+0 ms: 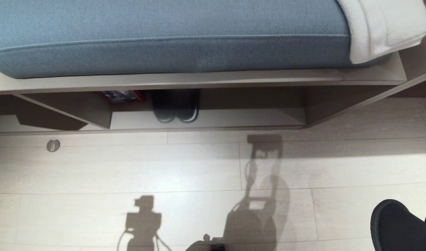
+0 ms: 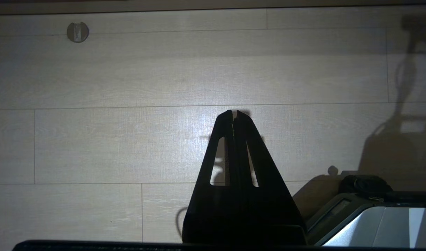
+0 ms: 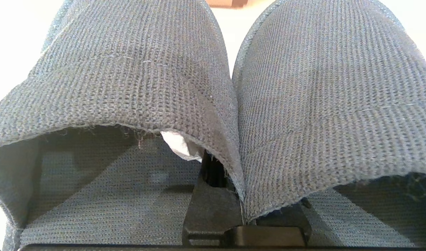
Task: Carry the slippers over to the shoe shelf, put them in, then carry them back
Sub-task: Place the slippers on the floor
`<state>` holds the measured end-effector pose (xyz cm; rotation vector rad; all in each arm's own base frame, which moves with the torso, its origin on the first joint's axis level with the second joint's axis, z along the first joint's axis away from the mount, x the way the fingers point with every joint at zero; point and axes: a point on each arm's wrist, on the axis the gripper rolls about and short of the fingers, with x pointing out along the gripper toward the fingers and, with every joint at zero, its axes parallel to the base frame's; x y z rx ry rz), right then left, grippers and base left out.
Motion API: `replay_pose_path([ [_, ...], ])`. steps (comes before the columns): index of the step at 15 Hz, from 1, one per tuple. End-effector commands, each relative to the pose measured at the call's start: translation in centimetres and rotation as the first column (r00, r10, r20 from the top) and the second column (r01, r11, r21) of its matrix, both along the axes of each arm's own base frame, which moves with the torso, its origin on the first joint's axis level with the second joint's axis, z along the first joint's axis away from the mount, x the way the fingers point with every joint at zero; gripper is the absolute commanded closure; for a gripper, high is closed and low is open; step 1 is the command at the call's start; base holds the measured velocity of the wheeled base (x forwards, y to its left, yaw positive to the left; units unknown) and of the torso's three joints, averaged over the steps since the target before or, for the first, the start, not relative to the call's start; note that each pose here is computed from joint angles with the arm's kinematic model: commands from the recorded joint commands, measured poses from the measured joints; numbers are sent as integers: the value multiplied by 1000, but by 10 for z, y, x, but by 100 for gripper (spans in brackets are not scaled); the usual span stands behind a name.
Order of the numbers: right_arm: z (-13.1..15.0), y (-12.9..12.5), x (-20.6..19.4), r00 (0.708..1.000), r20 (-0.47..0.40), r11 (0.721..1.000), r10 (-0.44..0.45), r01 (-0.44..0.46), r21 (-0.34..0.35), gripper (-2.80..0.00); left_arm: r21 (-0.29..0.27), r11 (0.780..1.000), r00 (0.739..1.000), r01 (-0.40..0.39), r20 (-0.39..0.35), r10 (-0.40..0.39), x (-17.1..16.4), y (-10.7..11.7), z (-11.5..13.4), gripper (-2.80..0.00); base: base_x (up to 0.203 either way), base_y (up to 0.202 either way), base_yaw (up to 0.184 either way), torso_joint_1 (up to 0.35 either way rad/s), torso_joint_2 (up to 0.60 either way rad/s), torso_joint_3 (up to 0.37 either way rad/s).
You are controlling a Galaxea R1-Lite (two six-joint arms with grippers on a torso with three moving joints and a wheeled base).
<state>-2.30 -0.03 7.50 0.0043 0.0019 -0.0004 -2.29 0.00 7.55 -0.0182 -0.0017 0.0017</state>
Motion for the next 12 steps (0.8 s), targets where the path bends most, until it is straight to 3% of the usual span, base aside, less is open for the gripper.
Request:
replay_pose_path([
  [1, 0, 0, 0, 1000, -1, 1000, 0, 0, 0, 0, 0, 1000, 1000, 0, -2, 0, 0, 0, 0, 0, 0, 0, 0, 4, 2, 206],
  [12, 0, 0, 0, 1000, -1, 1000, 0, 0, 0, 0, 0, 1000, 1000, 0, -1, 0, 0, 0, 0, 0, 0, 0, 0, 2, 3, 200],
])
